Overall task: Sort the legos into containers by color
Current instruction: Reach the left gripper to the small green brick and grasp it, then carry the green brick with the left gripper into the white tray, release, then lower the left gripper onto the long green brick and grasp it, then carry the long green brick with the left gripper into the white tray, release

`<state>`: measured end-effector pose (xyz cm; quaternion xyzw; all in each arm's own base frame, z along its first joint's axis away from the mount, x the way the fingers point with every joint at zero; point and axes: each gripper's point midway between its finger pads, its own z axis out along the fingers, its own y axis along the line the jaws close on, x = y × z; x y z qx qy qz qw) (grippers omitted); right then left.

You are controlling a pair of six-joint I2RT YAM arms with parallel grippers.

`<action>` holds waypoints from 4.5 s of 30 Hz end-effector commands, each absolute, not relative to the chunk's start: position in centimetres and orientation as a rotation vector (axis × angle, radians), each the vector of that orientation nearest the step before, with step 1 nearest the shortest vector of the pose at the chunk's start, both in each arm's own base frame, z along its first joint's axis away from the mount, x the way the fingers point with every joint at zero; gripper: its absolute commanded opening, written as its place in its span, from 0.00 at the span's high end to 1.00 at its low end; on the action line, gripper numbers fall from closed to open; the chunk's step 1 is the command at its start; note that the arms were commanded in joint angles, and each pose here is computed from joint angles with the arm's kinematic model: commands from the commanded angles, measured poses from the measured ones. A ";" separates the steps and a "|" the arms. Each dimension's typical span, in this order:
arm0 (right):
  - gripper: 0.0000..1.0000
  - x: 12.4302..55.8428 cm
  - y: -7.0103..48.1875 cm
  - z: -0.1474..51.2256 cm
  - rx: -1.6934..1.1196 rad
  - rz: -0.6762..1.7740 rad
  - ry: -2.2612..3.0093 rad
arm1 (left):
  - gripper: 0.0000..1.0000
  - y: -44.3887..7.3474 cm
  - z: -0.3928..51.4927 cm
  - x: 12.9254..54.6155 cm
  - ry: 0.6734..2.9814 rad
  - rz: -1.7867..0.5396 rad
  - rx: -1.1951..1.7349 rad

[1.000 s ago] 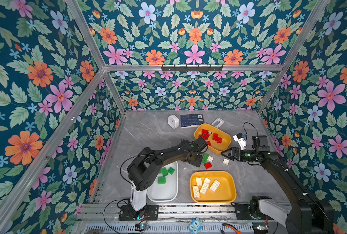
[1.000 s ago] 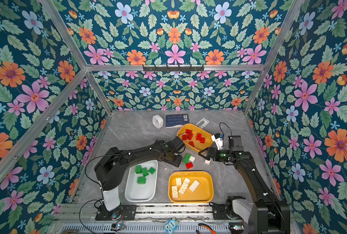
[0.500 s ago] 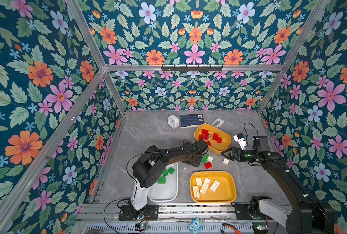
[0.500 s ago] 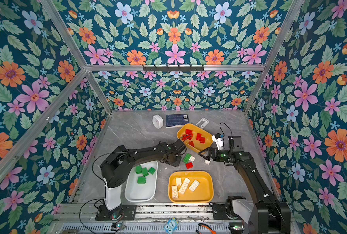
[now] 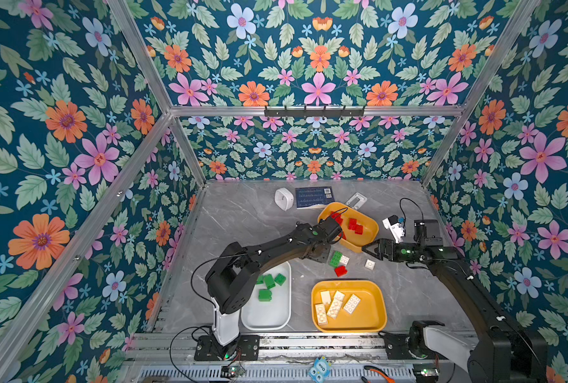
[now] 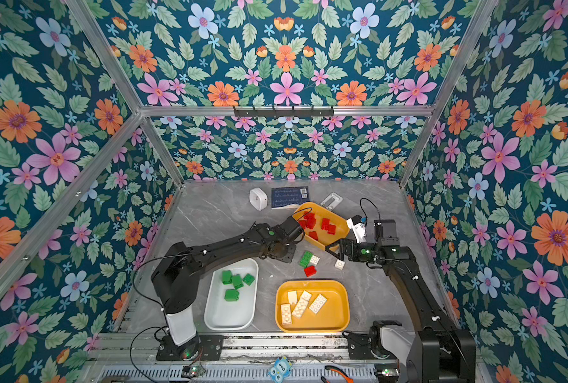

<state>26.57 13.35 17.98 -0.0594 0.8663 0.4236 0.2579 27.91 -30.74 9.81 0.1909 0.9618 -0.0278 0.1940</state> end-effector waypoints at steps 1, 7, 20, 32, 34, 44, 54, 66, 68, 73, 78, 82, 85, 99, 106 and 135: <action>0.01 26.7 13.6 18.6 -0.173 1.176 2.329 | 0.70 -26.7 11.1 26.1 2.754 0.045 0.522; 0.01 26.9 13.8 18.6 -0.178 1.199 2.326 | 0.71 -22.9 12.6 22.7 2.805 0.021 0.411; 0.01 26.9 14.0 18.4 -0.190 1.210 2.338 | 0.70 -17.4 7.5 17.3 2.936 0.008 0.242; 0.01 26.3 13.7 18.1 -0.176 1.178 2.351 | 0.37 -18.8 9.2 18.2 2.909 -0.050 0.260; 0.01 26.4 13.7 18.2 -0.175 1.165 2.349 | 0.35 -20.1 10.2 19.2 2.883 -0.086 0.270; 0.01 26.7 13.5 18.9 -0.170 1.144 2.331 | 0.32 -31.3 12.4 26.3 2.752 -0.339 0.431; 0.01 26.2 13.2 18.7 -0.163 1.115 2.335 | 0.34 -37.0 8.2 27.6 2.768 -0.373 0.569; 0.01 25.8 13.1 18.4 -0.162 1.108 2.351 | 0.39 -39.5 3.6 27.7 2.767 -0.288 0.678; 0.01 25.8 13.1 18.4 -0.161 1.107 2.352 | 0.41 -39.3 3.0 27.6 2.772 -0.257 0.696; 0.01 25.9 13.1 18.4 -0.169 1.099 2.355 | 0.51 -38.4 2.5 27.9 2.763 -0.174 0.706; 0.01 26.0 13.0 18.4 -0.170 1.095 2.356 | 0.58 -37.8 2.1 28.2 2.756 -0.117 0.721; 0.01 26.0 13.0 18.5 -0.169 1.096 2.358 | 0.69 -37.8 2.4 28.6 2.745 -0.110 0.717; 0.01 26.1 13.0 18.6 -0.172 1.092 2.356 | 0.72 -37.5 3.3 29.0 2.734 -0.096 0.709; 0.01 26.4 13.3 18.2 -0.172 1.121 2.352 | 0.71 -29.6 9.9 24.7 2.803 -0.060 0.598; 0.01 26.6 13.5 18.0 -0.178 1.150 2.350 | 0.71 -22.8 11.3 19.8 2.900 -0.027 0.449; 0.01 26.8 13.8 17.1 -0.181 1.189 2.361 | 0.60 -8.9 6.6 12.5 2.994 0.310 -0.103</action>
